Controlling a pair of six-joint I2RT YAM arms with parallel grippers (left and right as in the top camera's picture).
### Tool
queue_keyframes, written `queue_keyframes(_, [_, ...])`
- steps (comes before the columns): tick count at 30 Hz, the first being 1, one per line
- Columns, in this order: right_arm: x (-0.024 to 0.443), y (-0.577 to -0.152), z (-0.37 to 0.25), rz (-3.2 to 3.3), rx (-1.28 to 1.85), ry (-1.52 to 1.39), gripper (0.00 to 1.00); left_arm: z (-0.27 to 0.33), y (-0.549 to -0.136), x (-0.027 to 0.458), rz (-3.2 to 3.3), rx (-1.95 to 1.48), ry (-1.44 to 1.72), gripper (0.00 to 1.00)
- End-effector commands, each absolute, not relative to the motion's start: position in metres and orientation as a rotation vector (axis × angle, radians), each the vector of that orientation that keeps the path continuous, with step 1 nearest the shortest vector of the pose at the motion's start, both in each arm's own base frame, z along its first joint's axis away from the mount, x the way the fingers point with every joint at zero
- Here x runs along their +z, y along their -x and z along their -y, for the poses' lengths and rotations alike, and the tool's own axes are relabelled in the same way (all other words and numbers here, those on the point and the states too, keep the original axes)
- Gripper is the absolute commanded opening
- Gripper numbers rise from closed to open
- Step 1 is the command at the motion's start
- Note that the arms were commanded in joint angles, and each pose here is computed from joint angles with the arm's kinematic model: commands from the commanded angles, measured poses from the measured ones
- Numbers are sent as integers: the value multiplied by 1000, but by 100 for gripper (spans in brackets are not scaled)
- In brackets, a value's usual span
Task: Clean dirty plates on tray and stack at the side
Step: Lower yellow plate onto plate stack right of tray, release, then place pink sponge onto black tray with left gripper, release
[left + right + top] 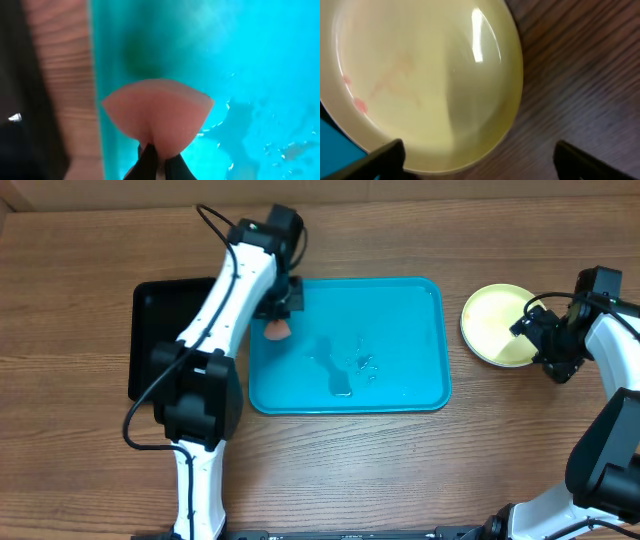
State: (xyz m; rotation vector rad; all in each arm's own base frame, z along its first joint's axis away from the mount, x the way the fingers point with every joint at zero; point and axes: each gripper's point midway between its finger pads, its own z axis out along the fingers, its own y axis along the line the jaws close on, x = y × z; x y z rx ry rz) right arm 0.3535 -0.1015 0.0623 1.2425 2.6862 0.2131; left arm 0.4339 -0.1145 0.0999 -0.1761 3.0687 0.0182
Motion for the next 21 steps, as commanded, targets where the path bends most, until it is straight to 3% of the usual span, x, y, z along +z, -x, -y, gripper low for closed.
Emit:
queue_keyframes(1, [95,-373,105,-2638,246,-1199,100,90,-453,147,-2973,-18,234,4])
queue_keyframes(8, [145,-386,85,-2696,286,-988,100,34,-436,197,-2960,125,314,4])
queue_keyframes(16, [152,-395,40,-2755,308,-796,100,30,-418,185,-3070,-16,264,4])
queue_keyframes(21, [153,-402,8,-2788,309,-595,100,0,-390,165,-3153,236,336,4])
